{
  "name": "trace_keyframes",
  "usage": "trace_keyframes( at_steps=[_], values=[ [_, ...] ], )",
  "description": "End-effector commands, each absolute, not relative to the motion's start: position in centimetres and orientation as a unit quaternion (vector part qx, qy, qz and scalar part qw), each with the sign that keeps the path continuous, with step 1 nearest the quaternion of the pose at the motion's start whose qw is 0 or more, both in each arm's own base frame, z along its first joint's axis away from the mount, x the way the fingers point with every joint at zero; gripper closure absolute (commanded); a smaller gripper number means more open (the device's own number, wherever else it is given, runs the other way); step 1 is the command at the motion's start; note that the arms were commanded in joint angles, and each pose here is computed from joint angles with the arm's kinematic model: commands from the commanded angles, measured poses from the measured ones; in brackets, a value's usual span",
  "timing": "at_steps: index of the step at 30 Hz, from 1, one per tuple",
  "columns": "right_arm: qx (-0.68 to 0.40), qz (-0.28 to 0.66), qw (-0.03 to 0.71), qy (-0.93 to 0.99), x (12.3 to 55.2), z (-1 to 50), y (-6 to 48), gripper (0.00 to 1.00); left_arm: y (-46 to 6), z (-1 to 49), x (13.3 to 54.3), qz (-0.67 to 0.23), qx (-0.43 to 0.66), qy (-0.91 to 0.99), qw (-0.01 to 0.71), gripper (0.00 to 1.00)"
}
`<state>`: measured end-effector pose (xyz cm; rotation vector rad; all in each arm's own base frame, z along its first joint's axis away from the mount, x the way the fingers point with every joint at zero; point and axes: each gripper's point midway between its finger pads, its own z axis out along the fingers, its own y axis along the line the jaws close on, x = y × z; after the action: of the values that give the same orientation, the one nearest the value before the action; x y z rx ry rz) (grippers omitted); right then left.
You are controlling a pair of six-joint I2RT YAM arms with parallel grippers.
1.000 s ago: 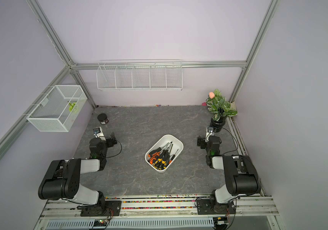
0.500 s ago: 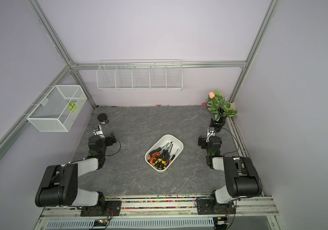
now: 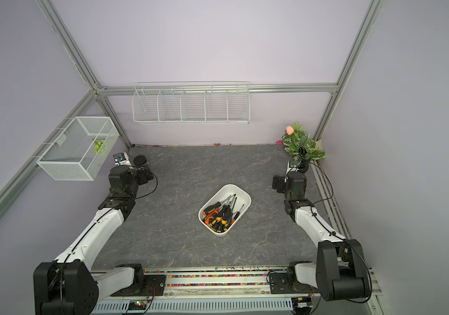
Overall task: Take out the screwdriver from the storage box
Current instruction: Pick up the storage box at the center of the board.
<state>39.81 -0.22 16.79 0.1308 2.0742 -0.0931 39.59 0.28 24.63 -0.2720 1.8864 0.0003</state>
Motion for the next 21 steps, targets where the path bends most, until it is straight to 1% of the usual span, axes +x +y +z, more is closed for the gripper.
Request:
trace_keyframes(
  at_steps=[1, 7, 13, 21],
  values=[
    [0.039, -0.006, 0.418, 0.907, 37.6, 14.6, 2.1, 0.01, -3.1, 23.5, 38.3, -0.052, -0.094, 0.842, 0.528, 0.00],
    [-0.011, 0.041, 0.389, 0.920, 35.3, 14.0, 5.9, 0.01, -9.4, 21.9, 36.4, -0.109, -0.055, 0.870, 0.478, 0.00],
    [-0.030, 0.087, 0.366, 0.926, 32.5, 13.6, 7.5, 0.02, -15.2, 20.2, 35.1, -0.134, -0.006, 0.892, 0.431, 0.01],
    [-0.061, 0.096, 0.344, 0.932, 30.2, 12.9, 9.5, 0.03, -20.5, 16.3, 34.7, -0.144, 0.040, 0.917, 0.369, 0.04]
  ],
)
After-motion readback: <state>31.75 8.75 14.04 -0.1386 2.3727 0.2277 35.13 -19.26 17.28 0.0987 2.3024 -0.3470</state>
